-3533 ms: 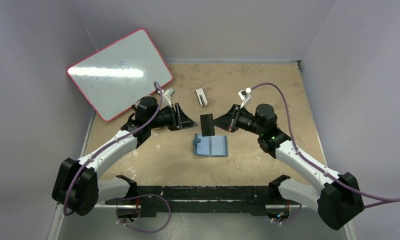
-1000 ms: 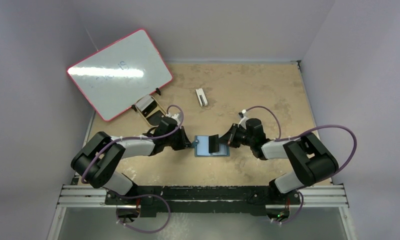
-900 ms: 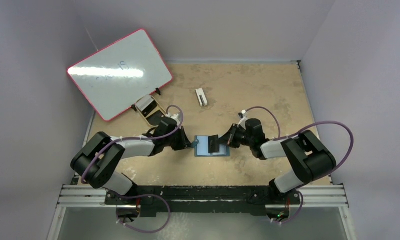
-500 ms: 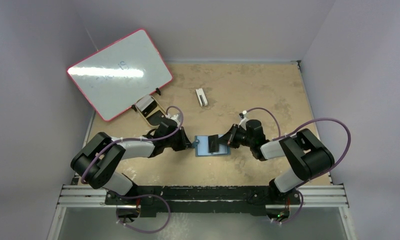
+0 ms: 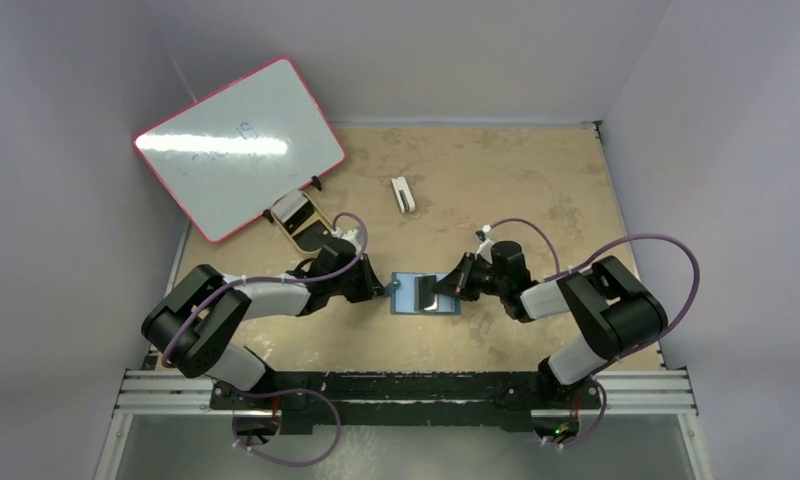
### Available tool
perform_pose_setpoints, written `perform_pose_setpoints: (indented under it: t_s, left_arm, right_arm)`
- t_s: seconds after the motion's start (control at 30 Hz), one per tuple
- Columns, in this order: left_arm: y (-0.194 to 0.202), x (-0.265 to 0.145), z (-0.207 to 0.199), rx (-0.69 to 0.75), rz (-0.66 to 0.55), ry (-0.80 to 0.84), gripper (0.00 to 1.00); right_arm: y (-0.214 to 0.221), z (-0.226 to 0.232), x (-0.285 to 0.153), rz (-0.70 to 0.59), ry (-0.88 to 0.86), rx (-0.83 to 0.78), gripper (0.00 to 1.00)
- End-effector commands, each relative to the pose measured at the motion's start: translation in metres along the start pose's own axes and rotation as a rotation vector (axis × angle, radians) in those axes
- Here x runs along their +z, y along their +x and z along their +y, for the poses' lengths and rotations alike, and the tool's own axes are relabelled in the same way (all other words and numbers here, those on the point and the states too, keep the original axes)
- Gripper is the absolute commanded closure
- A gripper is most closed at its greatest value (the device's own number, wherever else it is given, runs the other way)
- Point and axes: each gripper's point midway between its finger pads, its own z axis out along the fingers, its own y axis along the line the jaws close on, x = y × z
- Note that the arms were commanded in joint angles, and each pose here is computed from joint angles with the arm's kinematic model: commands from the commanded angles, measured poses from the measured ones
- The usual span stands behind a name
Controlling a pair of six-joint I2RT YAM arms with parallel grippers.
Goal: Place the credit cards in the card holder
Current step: Insert the credit card into the card holder.
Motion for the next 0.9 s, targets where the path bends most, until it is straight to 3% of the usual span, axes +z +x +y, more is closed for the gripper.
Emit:
perform_pose_setpoints:
  t_s: [0.0,0.47,0.67,0.87]
  left_arm:
    - [0.013,0.001,0.018,0.013,0.029,-0.072,1.0]
    - [0.011,0.001,0.004,-0.016,0.009,-0.027,1.0]
    - [0.01,0.0,0.002,-0.027,-0.007,-0.021,1.0]
    - [0.011,-0.001,0.005,-0.021,-0.007,-0.031,1.0]
  right_arm:
    - [0.012,-0.007,-0.003,0.057,0.025,-0.019,1.0]
    - [-0.012,0.012,0.016,-0.002,-0.036,-0.024,0.99]
    - [-0.005,0.004,0.015,0.027,0.059,-0.036,0.82]
    - [-0.029,-0.007,-0.001,-0.058,0.238,-0.118,0.64]
